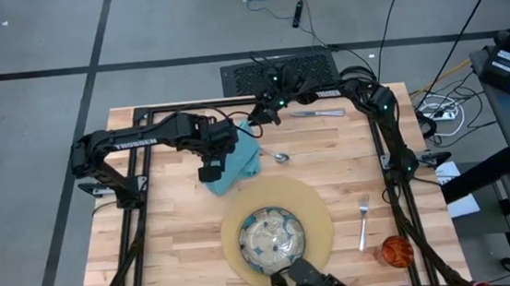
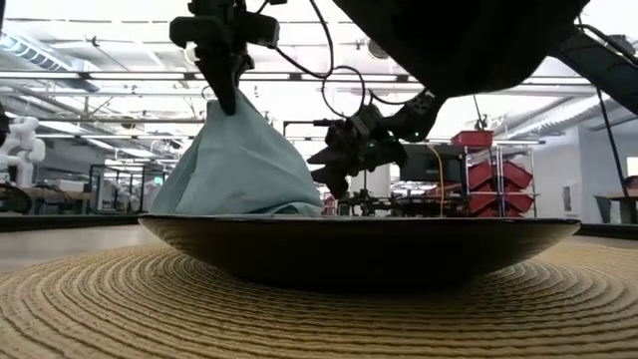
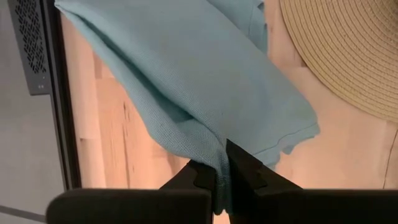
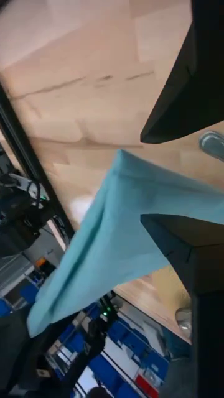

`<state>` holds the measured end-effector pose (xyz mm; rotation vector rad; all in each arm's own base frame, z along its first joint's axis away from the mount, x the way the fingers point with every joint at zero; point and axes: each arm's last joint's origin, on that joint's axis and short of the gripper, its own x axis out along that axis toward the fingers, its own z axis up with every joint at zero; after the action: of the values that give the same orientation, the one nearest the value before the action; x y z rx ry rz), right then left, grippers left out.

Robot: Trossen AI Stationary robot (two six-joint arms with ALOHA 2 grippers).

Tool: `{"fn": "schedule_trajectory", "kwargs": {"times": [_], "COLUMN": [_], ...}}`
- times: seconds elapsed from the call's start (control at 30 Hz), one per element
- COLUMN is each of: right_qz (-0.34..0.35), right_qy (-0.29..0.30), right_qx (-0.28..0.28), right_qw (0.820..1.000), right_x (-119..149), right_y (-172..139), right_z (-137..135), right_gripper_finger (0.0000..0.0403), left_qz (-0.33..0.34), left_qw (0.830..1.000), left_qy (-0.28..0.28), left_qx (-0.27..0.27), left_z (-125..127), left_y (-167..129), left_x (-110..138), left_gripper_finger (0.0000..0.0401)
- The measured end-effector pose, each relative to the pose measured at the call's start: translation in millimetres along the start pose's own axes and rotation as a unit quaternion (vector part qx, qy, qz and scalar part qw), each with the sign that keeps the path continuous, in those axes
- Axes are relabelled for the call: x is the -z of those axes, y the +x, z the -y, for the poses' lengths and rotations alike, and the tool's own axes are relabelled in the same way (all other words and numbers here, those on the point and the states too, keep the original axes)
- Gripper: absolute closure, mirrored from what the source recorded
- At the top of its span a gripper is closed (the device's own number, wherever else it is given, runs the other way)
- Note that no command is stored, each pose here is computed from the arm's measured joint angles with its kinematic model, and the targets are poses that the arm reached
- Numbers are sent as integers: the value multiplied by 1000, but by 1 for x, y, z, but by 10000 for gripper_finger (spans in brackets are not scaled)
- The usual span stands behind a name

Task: Set table place
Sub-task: Fold the blue napkin

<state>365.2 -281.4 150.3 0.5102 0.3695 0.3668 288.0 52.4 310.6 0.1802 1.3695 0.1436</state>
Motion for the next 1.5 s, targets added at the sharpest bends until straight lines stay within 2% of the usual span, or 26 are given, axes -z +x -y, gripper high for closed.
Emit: {"fn": "schedule_trajectory", "kwargs": {"times": [0.33,0.63,0.77,0.83,0.93,1.07,1.17,1.33,1.5], "right_qz": [-3,-59,-76,-76,-56,-52,-53,-81,-124], "right_qy": [-7,-38,-47,-46,-60,-106,-132,-158,-154], "right_qx": [4,57,59,42,-42,-77,-89,-94,-52], "right_qw": [1000,996,994,995,996,990,986,980,979], "right_x": [0,-6,-14,-21,-37,-53,-57,-51,-41], "right_y": [2,18,19,18,23,43,51,53,51], "right_z": [-1,-21,-25,-28,-40,-62,-70,-75,-73], "right_gripper_finger": [215,215,215,215,215,220,259,384,401], "left_qz": [-1,-1,-2,-4,-4,-5,-14,-24,-35], "left_qw": [1000,1000,1000,1000,1000,1000,1000,1000,999], "left_qy": [4,7,5,6,6,5,2,-4,-3], "left_qx": [-8,-8,-8,-7,-7,-7,-5,-3,-1], "left_z": [0,0,0,0,0,0,1,1,1], "left_y": [0,0,0,0,0,0,0,0,0], "left_x": [0,0,0,0,1,1,2,4,7], "left_gripper_finger": [401,401,401,401,401,401,401,401,401]}}
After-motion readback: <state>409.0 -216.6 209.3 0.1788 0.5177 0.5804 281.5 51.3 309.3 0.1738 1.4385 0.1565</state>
